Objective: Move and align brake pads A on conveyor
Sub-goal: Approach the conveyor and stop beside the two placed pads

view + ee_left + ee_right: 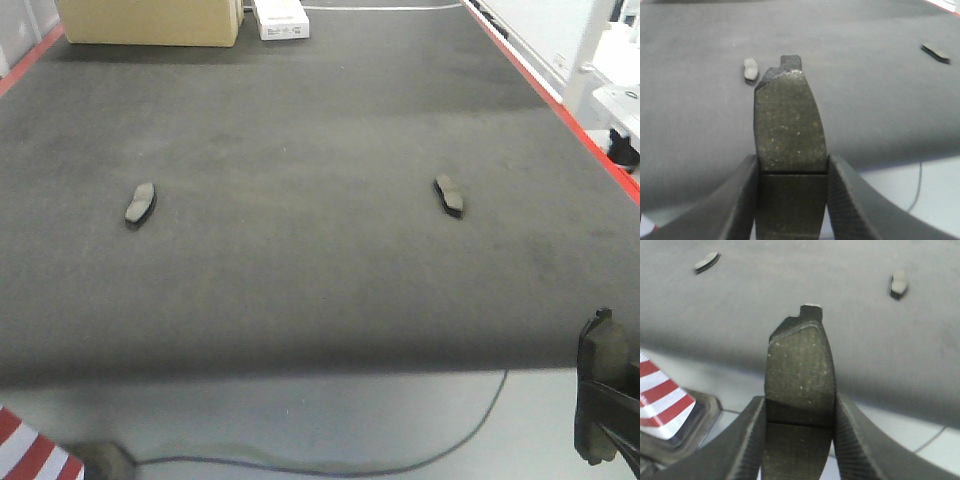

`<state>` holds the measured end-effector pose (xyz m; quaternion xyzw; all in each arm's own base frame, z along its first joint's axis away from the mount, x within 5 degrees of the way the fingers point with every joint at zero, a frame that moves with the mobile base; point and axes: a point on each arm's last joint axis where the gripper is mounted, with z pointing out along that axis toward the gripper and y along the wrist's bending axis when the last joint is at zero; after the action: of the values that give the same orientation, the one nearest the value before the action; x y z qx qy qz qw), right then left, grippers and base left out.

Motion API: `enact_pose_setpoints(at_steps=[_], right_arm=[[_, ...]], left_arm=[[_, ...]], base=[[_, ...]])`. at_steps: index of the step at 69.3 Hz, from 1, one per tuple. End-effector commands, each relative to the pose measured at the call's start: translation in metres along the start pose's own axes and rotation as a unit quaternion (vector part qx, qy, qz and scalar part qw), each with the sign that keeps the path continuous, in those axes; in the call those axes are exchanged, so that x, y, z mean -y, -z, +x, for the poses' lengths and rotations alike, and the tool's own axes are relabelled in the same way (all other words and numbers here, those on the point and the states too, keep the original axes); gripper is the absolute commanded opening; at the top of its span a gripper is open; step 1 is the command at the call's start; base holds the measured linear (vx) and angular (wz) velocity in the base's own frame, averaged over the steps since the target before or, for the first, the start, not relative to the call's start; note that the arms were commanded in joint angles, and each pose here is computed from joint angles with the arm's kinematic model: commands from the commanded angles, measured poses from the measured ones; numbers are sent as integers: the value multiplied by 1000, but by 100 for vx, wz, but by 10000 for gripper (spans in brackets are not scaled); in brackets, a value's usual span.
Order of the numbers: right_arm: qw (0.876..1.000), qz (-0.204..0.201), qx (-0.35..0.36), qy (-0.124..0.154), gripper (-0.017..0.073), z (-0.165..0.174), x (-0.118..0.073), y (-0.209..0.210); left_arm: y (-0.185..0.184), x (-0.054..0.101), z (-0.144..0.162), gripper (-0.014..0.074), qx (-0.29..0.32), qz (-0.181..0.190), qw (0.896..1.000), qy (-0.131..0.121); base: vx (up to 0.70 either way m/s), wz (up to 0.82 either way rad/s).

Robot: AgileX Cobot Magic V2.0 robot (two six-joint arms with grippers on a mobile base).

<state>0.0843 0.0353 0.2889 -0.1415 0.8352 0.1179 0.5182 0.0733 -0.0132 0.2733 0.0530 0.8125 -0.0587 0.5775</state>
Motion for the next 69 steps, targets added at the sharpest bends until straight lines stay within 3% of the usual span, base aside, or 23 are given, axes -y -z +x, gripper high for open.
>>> enact_pose_setpoints(at_steps=[1, 69], right_arm=[[998, -4, 57, 6, -4, -17, -1, 4], [998, -4, 57, 6, -4, -17, -1, 4]], left_arm=[[3, 0, -17, -6, 57, 1, 998, 6], [3, 0, -17, -6, 57, 1, 998, 6]], base=[[38, 7], [30, 4]])
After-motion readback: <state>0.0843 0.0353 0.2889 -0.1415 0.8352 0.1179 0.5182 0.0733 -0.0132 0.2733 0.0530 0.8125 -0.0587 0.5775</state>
